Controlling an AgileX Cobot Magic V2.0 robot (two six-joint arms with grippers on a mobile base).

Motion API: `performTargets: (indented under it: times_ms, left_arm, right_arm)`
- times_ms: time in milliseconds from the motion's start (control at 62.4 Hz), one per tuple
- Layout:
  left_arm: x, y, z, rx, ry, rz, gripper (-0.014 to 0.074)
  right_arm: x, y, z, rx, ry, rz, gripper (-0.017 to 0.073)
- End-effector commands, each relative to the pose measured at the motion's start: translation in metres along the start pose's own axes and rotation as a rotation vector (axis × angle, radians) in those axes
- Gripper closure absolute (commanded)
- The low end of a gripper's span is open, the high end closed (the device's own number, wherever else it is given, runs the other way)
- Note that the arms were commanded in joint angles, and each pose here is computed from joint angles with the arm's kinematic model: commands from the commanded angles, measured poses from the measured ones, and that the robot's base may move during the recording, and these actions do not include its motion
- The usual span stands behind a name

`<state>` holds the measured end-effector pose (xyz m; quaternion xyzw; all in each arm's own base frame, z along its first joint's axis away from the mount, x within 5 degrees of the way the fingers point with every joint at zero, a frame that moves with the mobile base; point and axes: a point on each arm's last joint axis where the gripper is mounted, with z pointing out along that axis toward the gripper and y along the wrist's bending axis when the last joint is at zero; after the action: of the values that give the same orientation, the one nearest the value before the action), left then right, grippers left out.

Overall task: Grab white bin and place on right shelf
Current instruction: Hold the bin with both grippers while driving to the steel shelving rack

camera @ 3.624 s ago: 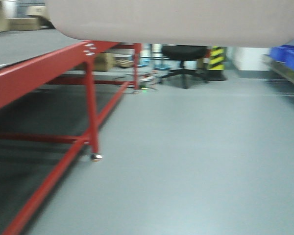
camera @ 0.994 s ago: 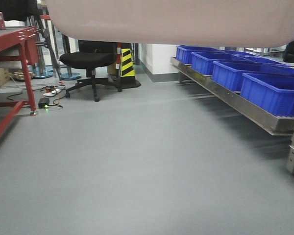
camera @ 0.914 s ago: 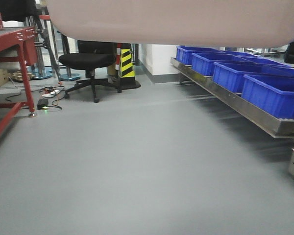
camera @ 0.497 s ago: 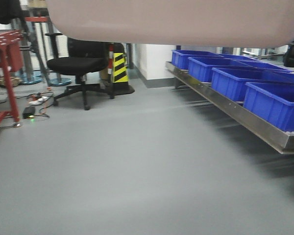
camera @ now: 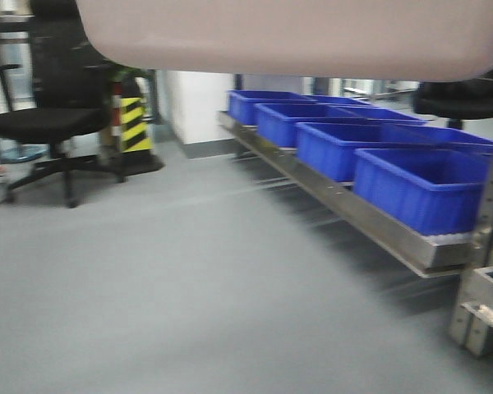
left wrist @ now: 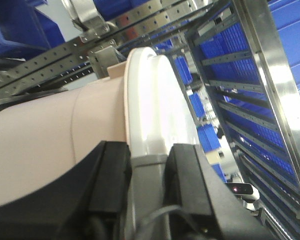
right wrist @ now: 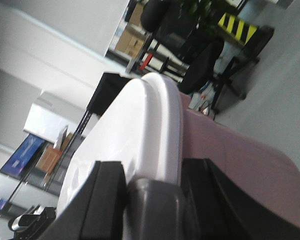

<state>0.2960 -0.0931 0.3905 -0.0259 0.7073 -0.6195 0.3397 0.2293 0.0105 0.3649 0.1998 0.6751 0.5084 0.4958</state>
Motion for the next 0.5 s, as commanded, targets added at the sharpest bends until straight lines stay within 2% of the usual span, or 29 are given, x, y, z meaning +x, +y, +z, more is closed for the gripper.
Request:
performTargets:
  times_ms: [0, 481]
  left_arm:
    - [0.0336, -0.0521, -0.0037, 0.302, 0.288, 0.063, 0.0634]
    - [0.0336, -0.0521, -0.0037, 0.302, 0.288, 0.063, 0.0634]
  right_arm:
    - [0.0128, 0.0437, -0.0064, -0.285, 0.137, -0.003, 0.0494]
    - [0.0128, 0.0437, -0.0064, -0.285, 0.137, -0.003, 0.0494]
